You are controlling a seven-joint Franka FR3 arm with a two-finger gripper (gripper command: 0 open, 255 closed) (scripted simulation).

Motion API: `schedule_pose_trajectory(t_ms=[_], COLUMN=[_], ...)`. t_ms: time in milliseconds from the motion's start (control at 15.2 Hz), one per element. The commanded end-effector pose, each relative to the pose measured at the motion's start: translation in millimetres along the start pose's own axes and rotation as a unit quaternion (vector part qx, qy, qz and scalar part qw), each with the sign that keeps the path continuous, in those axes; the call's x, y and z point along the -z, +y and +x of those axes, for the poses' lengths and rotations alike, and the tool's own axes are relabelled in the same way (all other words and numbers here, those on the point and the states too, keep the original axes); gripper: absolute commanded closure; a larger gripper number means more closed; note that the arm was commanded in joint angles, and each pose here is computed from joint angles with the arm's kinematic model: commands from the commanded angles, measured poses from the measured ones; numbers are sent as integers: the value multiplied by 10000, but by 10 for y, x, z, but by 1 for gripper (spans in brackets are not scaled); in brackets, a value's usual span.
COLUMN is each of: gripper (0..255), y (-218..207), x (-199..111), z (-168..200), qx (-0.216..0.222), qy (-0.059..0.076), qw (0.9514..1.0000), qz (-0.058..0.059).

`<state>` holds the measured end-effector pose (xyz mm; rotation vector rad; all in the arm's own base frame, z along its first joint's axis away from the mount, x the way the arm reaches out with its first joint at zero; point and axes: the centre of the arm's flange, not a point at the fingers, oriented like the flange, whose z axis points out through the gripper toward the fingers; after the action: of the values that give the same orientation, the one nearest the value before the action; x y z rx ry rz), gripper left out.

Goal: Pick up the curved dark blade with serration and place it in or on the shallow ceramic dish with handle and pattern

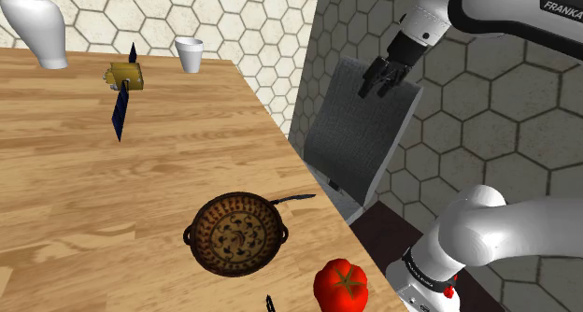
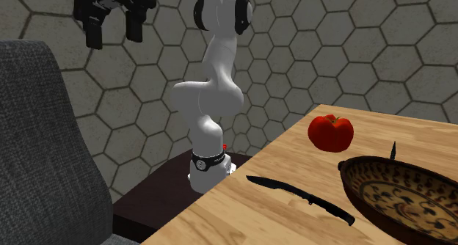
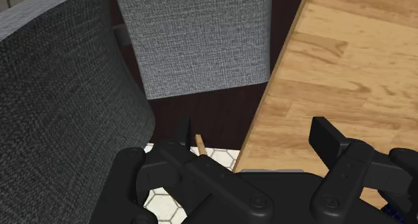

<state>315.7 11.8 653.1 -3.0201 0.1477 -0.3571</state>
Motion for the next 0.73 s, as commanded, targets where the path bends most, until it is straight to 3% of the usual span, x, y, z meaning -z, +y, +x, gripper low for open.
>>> schedule_pose_trajectory(t_ms=[0, 132, 330, 462, 660], gripper=[0, 0, 0, 0, 0], y=[0, -203, -524, -745, -1083], x=[0, -136, -338, -472, -671], z=[0, 92, 191, 229, 245], qx=[0, 480, 1197, 1671, 2376], qy=[0, -42, -106, -148, -210], qw=[10000, 9988, 9927, 9858, 9710], qz=[0, 31, 76, 107, 152])
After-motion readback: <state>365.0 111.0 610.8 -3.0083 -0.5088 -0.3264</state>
